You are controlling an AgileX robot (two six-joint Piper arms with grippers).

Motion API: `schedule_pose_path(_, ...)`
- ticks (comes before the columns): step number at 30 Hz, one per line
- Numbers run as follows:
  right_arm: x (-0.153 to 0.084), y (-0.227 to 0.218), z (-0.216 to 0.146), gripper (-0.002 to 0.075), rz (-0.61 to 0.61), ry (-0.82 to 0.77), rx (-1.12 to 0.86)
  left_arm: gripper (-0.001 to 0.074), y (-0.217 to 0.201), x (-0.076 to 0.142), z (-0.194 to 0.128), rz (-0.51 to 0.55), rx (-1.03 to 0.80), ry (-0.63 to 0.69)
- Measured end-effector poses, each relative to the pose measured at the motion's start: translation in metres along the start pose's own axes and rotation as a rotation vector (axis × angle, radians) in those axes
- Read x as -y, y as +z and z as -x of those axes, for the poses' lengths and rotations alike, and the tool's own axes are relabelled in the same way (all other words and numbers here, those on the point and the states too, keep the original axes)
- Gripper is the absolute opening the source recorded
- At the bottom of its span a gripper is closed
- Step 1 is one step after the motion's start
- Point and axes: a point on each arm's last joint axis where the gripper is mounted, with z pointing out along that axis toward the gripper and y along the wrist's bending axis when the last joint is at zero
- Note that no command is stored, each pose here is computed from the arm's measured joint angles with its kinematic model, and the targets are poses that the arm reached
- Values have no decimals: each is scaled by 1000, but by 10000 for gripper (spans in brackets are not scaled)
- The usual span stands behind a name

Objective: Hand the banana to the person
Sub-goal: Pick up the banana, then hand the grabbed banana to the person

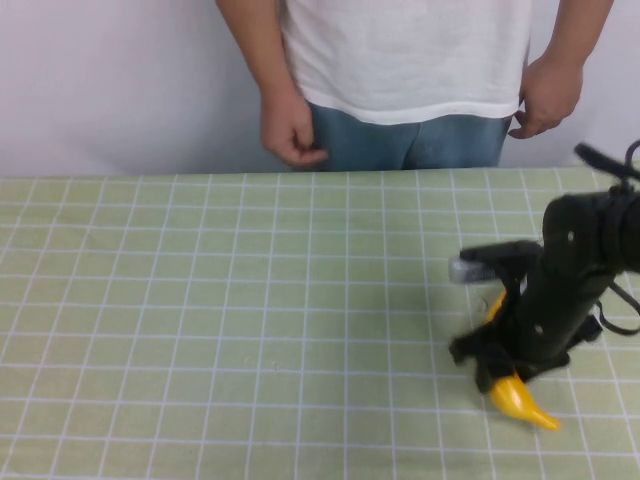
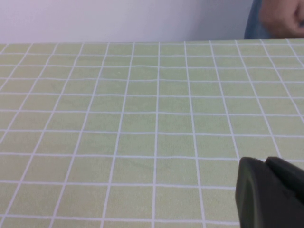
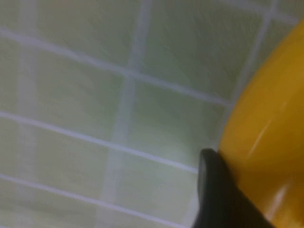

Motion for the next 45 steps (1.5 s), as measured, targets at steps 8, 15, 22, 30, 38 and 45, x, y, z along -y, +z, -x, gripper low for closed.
schedule_pose_path(8,-40,-80,31,4,318,169,270,-4,0,0,0,0,0,0)
schedule_pose_path(15,-80,-142,47,10,504,130,389,-4,0,0,0,0,0,0)
schedule_pose_path(22,-123,-156,50,40,617,123,495,-4,0,0,0,0,0,0)
schedule_pose_path(30,-130,-109,65,40,638,217,380,-4,0,0,0,0,0,0)
schedule_pose_path(38,-129,-96,67,265,610,196,357,-4,0,0,0,0,0,0)
schedule_pose_path(45,-129,-119,60,501,609,95,422,-4,0,0,0,0,0,0)
